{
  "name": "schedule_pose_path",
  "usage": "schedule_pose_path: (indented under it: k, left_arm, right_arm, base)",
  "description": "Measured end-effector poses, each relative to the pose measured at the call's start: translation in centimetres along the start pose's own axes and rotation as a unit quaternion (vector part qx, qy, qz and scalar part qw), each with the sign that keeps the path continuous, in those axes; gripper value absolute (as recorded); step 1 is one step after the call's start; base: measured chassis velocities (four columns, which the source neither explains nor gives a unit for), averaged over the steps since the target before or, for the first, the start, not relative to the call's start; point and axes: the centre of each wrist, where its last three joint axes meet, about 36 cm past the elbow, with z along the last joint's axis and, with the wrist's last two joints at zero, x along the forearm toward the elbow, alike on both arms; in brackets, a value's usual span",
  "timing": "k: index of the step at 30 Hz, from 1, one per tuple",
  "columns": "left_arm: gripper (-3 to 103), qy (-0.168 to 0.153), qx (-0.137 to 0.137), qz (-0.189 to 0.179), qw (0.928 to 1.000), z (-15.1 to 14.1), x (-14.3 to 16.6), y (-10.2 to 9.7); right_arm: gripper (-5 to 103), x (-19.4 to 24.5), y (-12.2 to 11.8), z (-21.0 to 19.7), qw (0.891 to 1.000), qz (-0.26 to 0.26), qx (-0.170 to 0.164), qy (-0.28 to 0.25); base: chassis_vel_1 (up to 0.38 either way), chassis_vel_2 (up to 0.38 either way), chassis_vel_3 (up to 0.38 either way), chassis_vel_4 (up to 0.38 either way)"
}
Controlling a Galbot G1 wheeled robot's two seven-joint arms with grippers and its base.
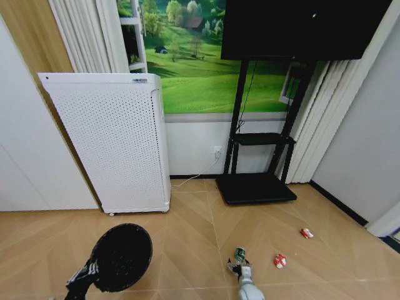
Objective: Pick up the trash bin and place the garbage on the floor into it.
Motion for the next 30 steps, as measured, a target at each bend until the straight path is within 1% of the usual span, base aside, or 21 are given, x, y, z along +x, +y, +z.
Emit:
schedule_pose_path:
  k: [1,2,5,6,7,9,10,11,12,13,14,15,18,19,21,22,26,29,30]
  left_arm:
    - [7,0.0,0.001,-0.001,1.0,0.1,0.0,0.1]
    - [7,0.0,0.001,-0.001,1.0,0.1,0.0,0.1]
    - [7,-0.002,0.002,0.002,1.0,0.1,-0.3,0.0]
    - [7,-0.002,0.002,0.002,1.0,0.1,-0.3,0.0]
    - [7,-0.004,0.002,0.003,1.0,0.0,-0.3,-0.1]
    - [7,-0.006,0.001,0.004,1.0,-0.1,-0.4,-0.1]
    - [7,-0.008,0.0,0.005,1.0,-0.3,-0.4,-0.1]
    - [7,-0.009,-0.001,0.005,0.9999,-0.3,-0.4,0.0]
    - [7,-0.011,-0.003,0.004,0.9999,-0.4,-0.5,0.1]
    - [7,-0.011,-0.003,0.004,0.9999,-0.4,-0.5,0.1]
    - [7,-0.01,-0.005,0.002,0.9999,-0.4,-0.6,0.1]
    - [7,-0.01,-0.005,0.002,0.9999,-0.4,-0.6,0.1]
    - [7,-0.01,-0.005,0.01,0.9999,-0.3,-1.1,-0.2]
    - [7,-0.01,-0.005,0.01,0.9999,-0.3,-1.1,-0.2]
    - [7,-0.01,-0.004,0.015,0.9998,-0.4,-1.4,-0.4]
    - [7,-0.012,-0.001,0.019,0.9997,-0.7,-1.4,-0.8]
    - [7,-0.017,0.001,0.027,0.9995,-1.1,-1.4,-1.1]
    - [7,-0.017,0.001,0.028,0.9995,-1.2,-1.4,-1.2]
    - [7,-0.019,0.002,0.031,0.9993,-1.3,-1.5,-1.2]
  right_arm:
    - [78,-0.2,0.3,-0.2,1.0,0.0,0.0,-0.001]
    - [78,-0.2,0.3,-0.2,1.0,0.0,0.0,-0.001]
    - [61,-0.3,0.3,-0.7,1.0,-0.001,0.003,-0.004]
    - [61,-0.3,0.3,-0.7,1.0,-0.001,0.003,-0.004]
    - [55,-0.4,0.1,-0.8,1.0,-0.001,0.004,-0.003]
    - [55,-0.4,-0.1,-0.9,1.0,0.0,0.004,-0.003]
    - [44,-0.5,-0.6,-1.0,1.0,0.0,0.004,-0.002]
    - [44,-0.5,-0.8,-1.0,1.0,0.0,0.002,-0.002]
    - [38,-0.2,-1.2,-1.1,1.0,-0.003,-0.005,-0.001]
    - [38,-0.2,-1.2,-1.1,1.0,-0.003,-0.005,-0.001]
    - [35,0.0,-1.6,-1.1,1.0,-0.005,-0.012,-0.001]
    - [35,0.0,-1.6,-1.1,1.0,-0.005,-0.012,-0.001]
    - [25,1.1,-3.2,-1.5,0.999,-0.009,-0.034,-0.014]
    - [25,1.1,-3.2,-1.5,0.999,-0.009,-0.034,-0.014]
    - [21,1.8,-4.0,-1.7,0.999,-0.009,-0.037,-0.025]
    - [21,2.5,-4.9,-1.7,0.999,-0.005,-0.037,-0.033]
    - [21,3.7,-5.8,-1.7,0.998,0.0,-0.04,-0.041]
    - [21,3.9,-6.0,-1.7,0.998,0.001,-0.04,-0.042]
    - [21,4.7,-6.4,-2.0,0.998,0.0,-0.043,-0.051]
  base:
    - [0.0,0.0,0.0,0.0]
    - [0.0,0.0,0.0,0.0]
    - [0.0,0.0,0.0,0.0]
    - [0.0,0.0,0.0,0.0]
    - [0.0,0.0,0.0,0.0]
    - [0.0,0.0,0.0,0.0]
    - [0.0,0.0,0.0,0.0]
    - [0.0,0.0,0.0,0.0]
    - [0.0,0.0,0.0,0.0]
    - [0.0,0.0,0.0,0.0]
    - [0.0,0.0,0.0,0.0]
    - [0.0,0.0,0.0,0.0]
    - [0.0,0.0,0.0,0.0]
    - [0.0,0.0,0.0,0.0]
    - [0.0,0.0,0.0,0.0]
    - [0.0,0.0,0.0,0.0]
    - [0.0,0.0,0.0,0.0]
    - [0.0,0.0,0.0,0.0]
    - [0.0,0.0,0.0,0.0]
